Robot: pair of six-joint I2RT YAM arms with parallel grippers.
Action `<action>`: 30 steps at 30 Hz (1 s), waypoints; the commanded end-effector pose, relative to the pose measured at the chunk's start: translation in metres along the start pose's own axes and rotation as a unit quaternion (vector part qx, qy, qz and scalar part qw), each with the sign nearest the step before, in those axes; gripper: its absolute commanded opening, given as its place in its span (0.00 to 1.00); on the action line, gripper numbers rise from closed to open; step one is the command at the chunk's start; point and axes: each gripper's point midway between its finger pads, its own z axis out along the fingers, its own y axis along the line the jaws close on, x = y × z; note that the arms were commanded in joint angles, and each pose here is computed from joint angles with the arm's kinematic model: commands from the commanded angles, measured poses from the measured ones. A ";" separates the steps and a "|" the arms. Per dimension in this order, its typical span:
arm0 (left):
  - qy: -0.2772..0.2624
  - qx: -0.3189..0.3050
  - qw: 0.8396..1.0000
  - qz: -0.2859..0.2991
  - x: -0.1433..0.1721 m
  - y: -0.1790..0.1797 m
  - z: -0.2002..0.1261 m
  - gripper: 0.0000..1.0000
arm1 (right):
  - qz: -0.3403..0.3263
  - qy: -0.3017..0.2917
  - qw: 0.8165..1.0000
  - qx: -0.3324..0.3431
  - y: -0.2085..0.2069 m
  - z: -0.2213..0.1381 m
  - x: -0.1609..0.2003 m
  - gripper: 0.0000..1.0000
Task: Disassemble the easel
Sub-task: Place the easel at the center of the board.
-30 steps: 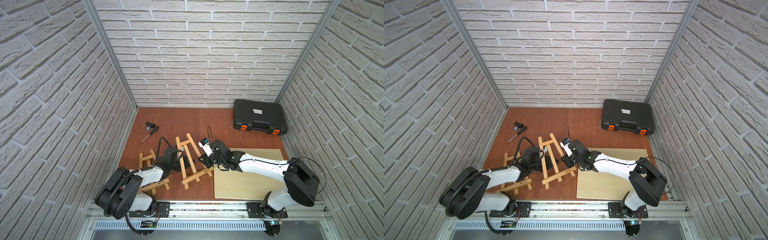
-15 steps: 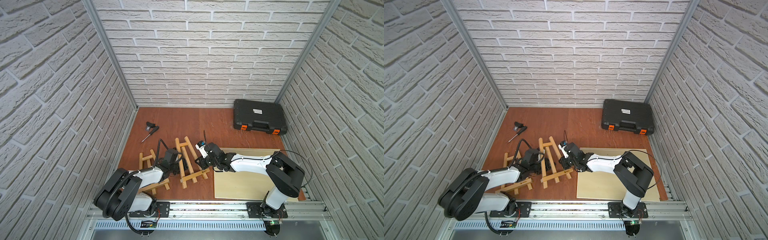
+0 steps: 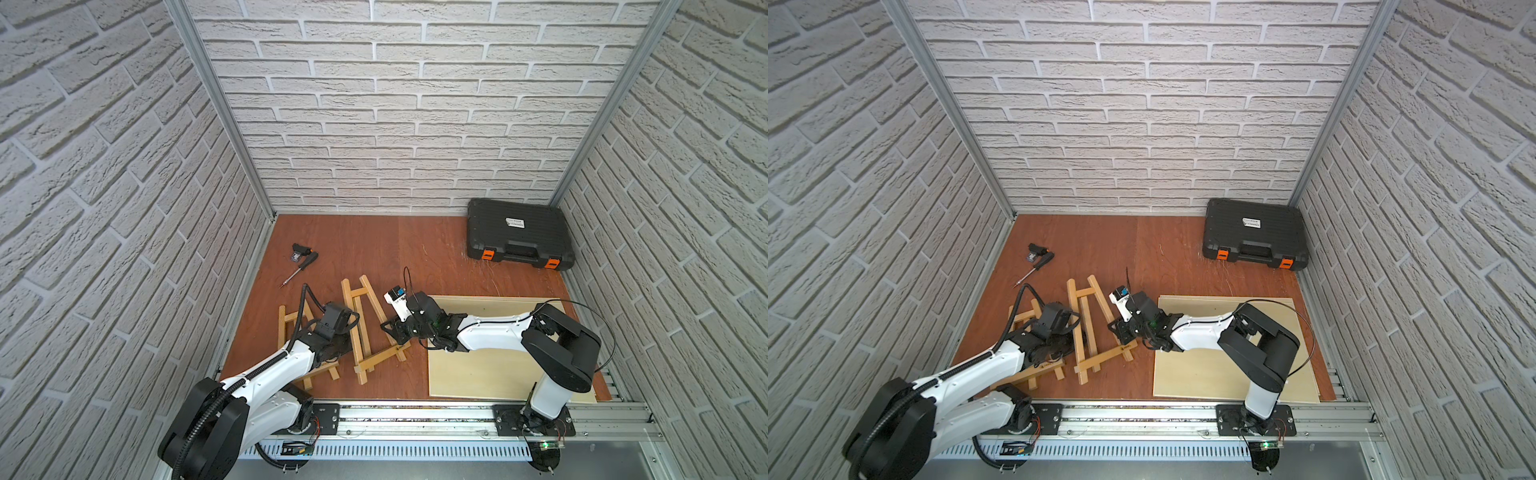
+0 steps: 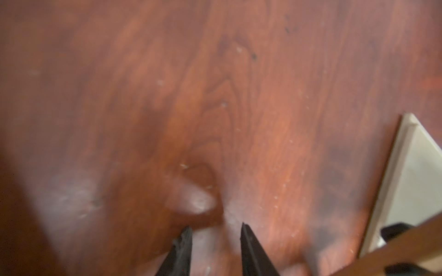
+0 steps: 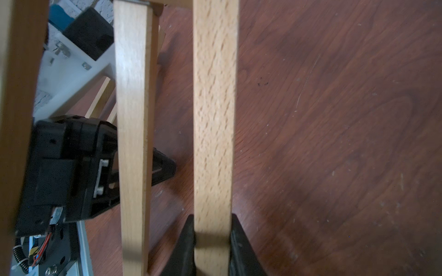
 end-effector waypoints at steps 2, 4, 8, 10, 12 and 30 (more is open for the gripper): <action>-0.035 -0.031 0.999 0.009 -0.018 0.001 -0.019 0.37 | 0.019 0.022 0.997 0.075 -0.042 0.003 0.024 0.06; -0.046 -0.032 0.998 0.014 -0.025 -0.002 -0.025 0.37 | 0.021 0.029 0.996 0.077 -0.044 0.005 0.028 0.06; -0.074 -0.033 0.997 0.022 -0.037 -0.007 -0.037 0.39 | 0.024 0.032 0.995 0.087 -0.048 0.006 0.030 0.06; -0.094 -0.015 0.995 0.023 -0.043 -0.014 -0.042 0.40 | 0.023 0.034 0.995 0.090 -0.049 0.007 0.029 0.06; -0.111 -0.004 0.994 0.022 -0.048 -0.018 -0.049 0.40 | 0.024 0.038 0.995 0.094 -0.050 0.009 0.029 0.06; -0.150 0.017 0.985 0.078 -0.072 -0.045 -0.071 0.53 | -0.009 0.078 0.982 0.170 -0.034 0.001 0.016 0.18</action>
